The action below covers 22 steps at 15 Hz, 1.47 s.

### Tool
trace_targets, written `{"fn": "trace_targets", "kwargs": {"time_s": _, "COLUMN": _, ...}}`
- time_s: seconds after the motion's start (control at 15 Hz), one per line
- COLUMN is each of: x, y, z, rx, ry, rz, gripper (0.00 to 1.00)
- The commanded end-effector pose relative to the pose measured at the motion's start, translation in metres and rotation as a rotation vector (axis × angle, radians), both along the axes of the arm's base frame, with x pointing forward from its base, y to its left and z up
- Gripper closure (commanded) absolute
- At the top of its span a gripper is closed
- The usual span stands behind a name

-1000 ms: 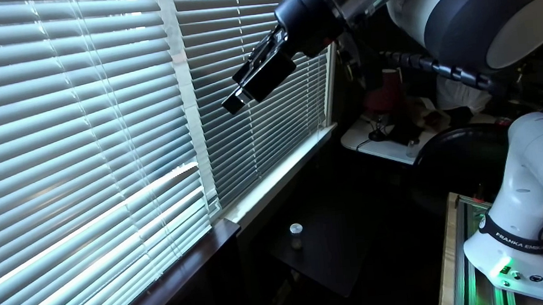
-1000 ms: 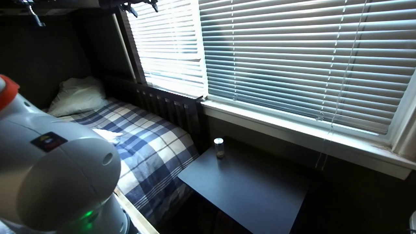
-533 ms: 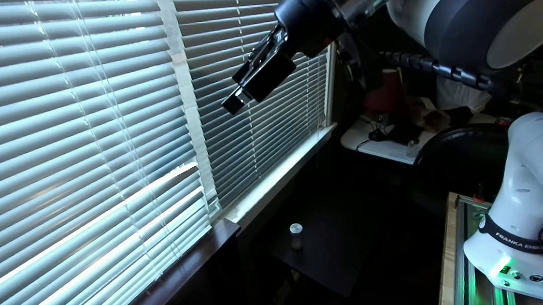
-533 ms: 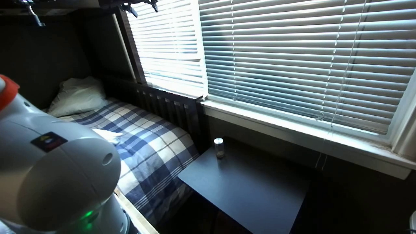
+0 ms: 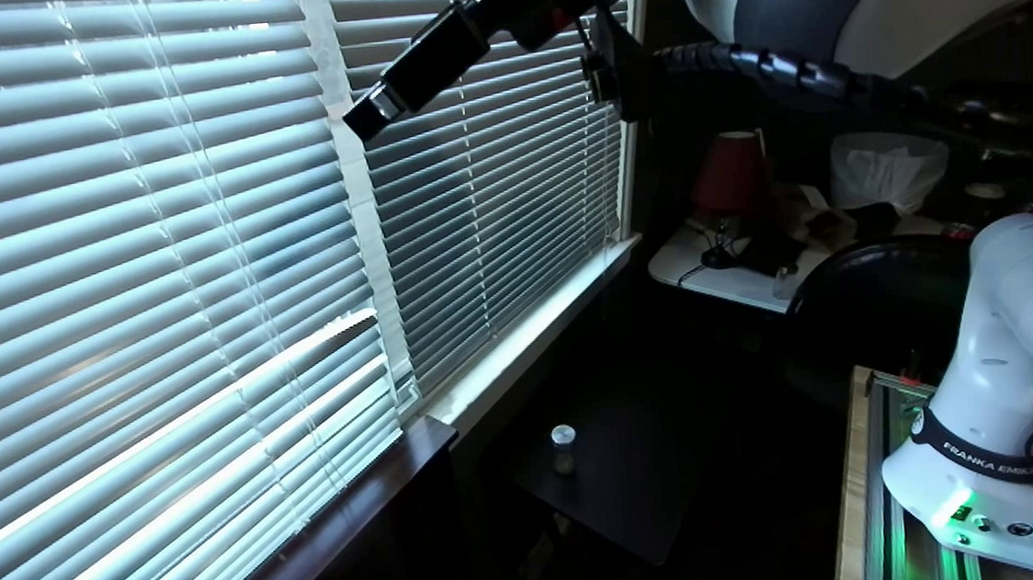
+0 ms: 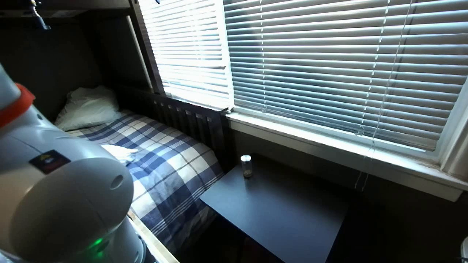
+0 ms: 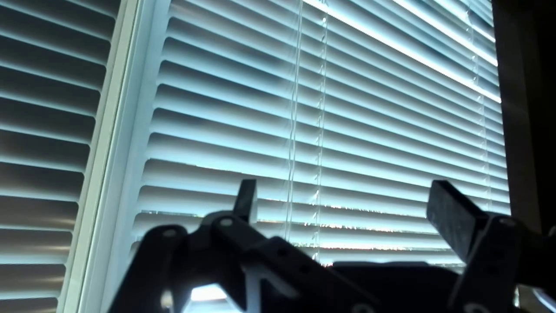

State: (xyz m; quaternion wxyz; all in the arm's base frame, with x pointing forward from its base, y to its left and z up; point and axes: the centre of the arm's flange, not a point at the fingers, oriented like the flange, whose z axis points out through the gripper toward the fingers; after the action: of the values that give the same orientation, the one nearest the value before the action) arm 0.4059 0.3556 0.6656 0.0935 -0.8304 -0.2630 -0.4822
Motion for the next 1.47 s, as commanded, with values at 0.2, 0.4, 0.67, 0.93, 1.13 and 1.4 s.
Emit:
{"fn": "trace_targets", "kwargs": {"time_s": 0.2, "x": 0.018, "y": 0.016, "z": 0.011, "rx": 0.035, "ry": -0.002, "rz": 0.021, "gripper": 0.00}}
{"fn": "trace_targets", "kwargs": {"time_s": 0.4, "x": 0.021, "y": 0.018, "z": 0.011, "rx": 0.039, "ry": 0.000, "rz": 0.023, "gripper": 0.00}}
{"fn": "trace_targets", "kwargs": {"time_s": 0.67, "x": 0.021, "y": 0.017, "z": 0.012, "rx": 0.040, "ry": -0.002, "rz": 0.022, "gripper": 0.00}}
{"fn": "trace_targets", "kwargs": {"time_s": 0.93, "x": 0.021, "y": 0.017, "z": 0.012, "rx": 0.040, "ry": -0.002, "rz": 0.022, "gripper": 0.00}}
{"fn": "trace_targets", "kwargs": {"time_s": 1.13, "x": 0.028, "y": 0.023, "z": 0.013, "rx": 0.042, "ry": -0.009, "rz": 0.034, "gripper": 0.00}}
{"fn": "trace_targets", "kwargs": {"time_s": 1.4, "x": 0.050, "y": 0.036, "z": 0.017, "rx": 0.047, "ry": -0.008, "rz": 0.018, "gripper": 0.00}}
